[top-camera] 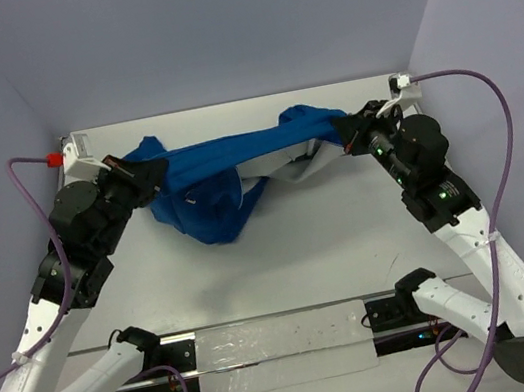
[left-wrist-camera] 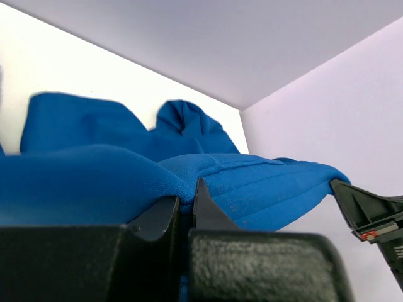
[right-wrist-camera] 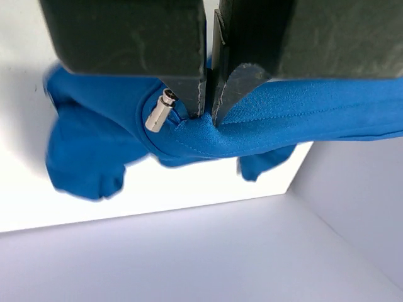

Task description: Zip up the jacket

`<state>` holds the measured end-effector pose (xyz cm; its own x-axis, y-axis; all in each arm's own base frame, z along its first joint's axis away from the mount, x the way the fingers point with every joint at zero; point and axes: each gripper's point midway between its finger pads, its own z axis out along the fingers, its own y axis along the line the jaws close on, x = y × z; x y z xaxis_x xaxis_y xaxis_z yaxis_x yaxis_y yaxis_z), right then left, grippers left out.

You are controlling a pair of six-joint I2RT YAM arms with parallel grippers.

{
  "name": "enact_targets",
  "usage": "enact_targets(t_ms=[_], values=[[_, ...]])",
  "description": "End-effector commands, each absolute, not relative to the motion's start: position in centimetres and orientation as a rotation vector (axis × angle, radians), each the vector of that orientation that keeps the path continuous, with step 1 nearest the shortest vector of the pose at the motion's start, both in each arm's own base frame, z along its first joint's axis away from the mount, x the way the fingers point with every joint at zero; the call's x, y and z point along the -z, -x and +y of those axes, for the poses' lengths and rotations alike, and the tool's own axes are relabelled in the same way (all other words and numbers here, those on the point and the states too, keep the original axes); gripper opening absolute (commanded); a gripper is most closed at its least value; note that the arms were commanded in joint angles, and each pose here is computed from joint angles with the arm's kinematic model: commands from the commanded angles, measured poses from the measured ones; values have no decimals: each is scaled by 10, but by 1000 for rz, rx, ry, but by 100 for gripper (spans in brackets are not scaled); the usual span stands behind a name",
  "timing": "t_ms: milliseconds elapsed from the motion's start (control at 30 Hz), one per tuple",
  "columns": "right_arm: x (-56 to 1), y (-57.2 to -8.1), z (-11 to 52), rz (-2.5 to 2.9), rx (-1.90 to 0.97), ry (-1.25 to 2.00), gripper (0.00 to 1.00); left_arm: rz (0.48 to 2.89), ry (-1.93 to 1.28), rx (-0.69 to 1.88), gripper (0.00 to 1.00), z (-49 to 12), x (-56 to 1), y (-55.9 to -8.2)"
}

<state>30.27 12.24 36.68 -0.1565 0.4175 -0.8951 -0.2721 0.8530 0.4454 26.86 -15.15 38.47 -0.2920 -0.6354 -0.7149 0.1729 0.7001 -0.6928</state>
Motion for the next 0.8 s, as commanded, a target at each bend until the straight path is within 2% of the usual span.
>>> enact_targets(t_ms=[0,333,467,633,767], values=[[-407,-298,105,1522,-529,-117,0,1585,355,820,0,-143,-424,-269],[-410,-303,109,1537,-521,-87,0,1590,332,836,0,-147,-433,-267],[-443,-286,103,1471,-517,-57,0,1531,274,899,0,-149,-472,-252],[-518,-234,92,1284,-552,-2,0,1310,204,938,0,-124,-558,-209],[-556,-205,82,1162,-561,8,0,1174,185,933,0,-107,-597,-186]])
